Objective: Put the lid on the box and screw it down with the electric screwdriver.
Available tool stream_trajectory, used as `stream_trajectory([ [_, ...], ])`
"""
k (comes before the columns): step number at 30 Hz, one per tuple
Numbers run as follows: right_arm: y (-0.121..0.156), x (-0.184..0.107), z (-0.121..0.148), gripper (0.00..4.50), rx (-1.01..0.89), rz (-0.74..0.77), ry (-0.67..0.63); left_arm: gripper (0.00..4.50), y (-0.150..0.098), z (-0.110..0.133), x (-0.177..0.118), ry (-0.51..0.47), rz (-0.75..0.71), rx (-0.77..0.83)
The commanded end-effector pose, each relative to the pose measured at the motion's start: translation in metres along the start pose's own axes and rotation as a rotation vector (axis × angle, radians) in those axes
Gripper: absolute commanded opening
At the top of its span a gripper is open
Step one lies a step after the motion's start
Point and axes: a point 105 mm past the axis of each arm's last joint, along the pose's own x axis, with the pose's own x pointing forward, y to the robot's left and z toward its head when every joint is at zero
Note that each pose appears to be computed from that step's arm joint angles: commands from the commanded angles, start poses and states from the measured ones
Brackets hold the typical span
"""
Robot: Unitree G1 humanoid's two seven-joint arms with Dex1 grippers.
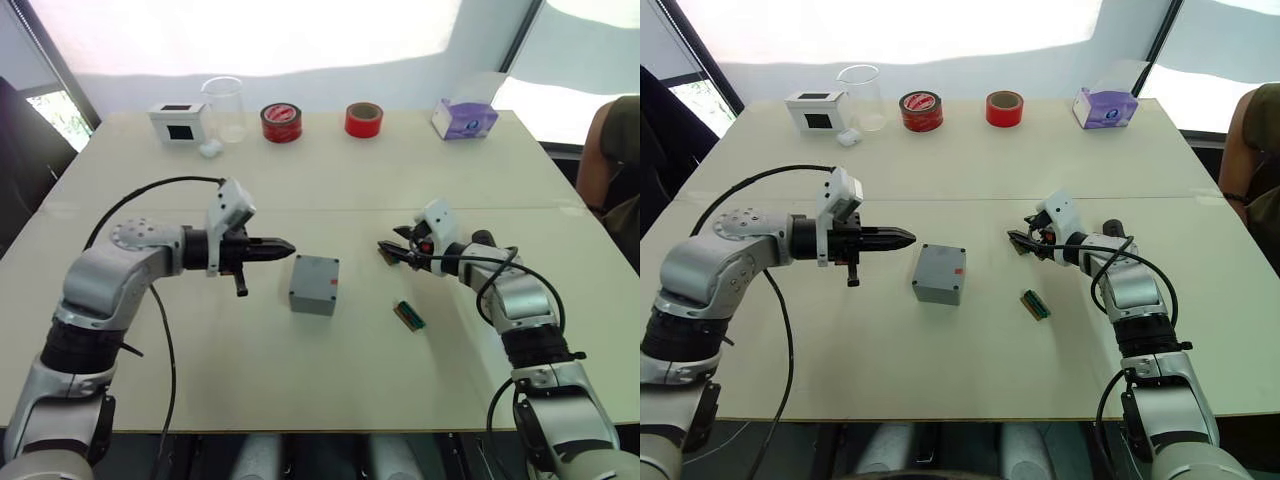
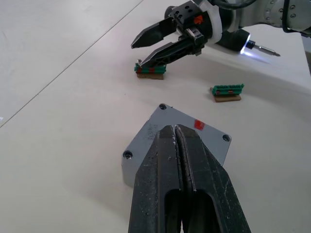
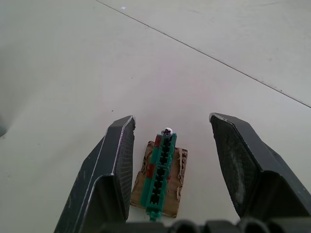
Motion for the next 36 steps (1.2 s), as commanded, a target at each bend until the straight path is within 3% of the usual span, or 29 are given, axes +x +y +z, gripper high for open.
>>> stream_trajectory([
  [1, -0.002, 0.0, 0.008, 2.5, -0.032, -0.005, -0.023, 0.0, 0.001, 0.008, -0.002, -0.013, 0.012, 0.049],
  [7, -0.001, 0.003, 0.003, 0.22, -0.032, -0.008, -0.013, 0.0, 0.002, 0.008, -0.003, -0.016, 0.018, 0.049],
  [8, -0.001, 0.004, 0.003, 0.03, -0.032, -0.008, -0.013, 0.0, 0.003, 0.008, -0.003, -0.016, 0.02, 0.048],
  [17, -0.001, 0.004, 0.006, 0.03, -0.039, -0.008, -0.023, 0.0, 0.005, 0.006, -0.005, -0.015, 0.029, 0.042],
  [31, -0.004, -0.011, 0.04, 0.03, -0.049, -0.018, -0.136, 0.0, 0.005, 0.001, -0.004, -0.019, 0.025, 0.015],
  [34, 0.006, -0.016, 0.058, 0.03, -0.054, 0.017, -0.199, 0.0, 0.005, 0.001, -0.006, -0.025, 0.017, -0.004],
  [36, 0.027, -0.024, 0.071, 0.03, -0.065, 0.097, -0.248, 0.0, 0.0, -0.003, -0.011, -0.004, -0.008, -0.017],
])
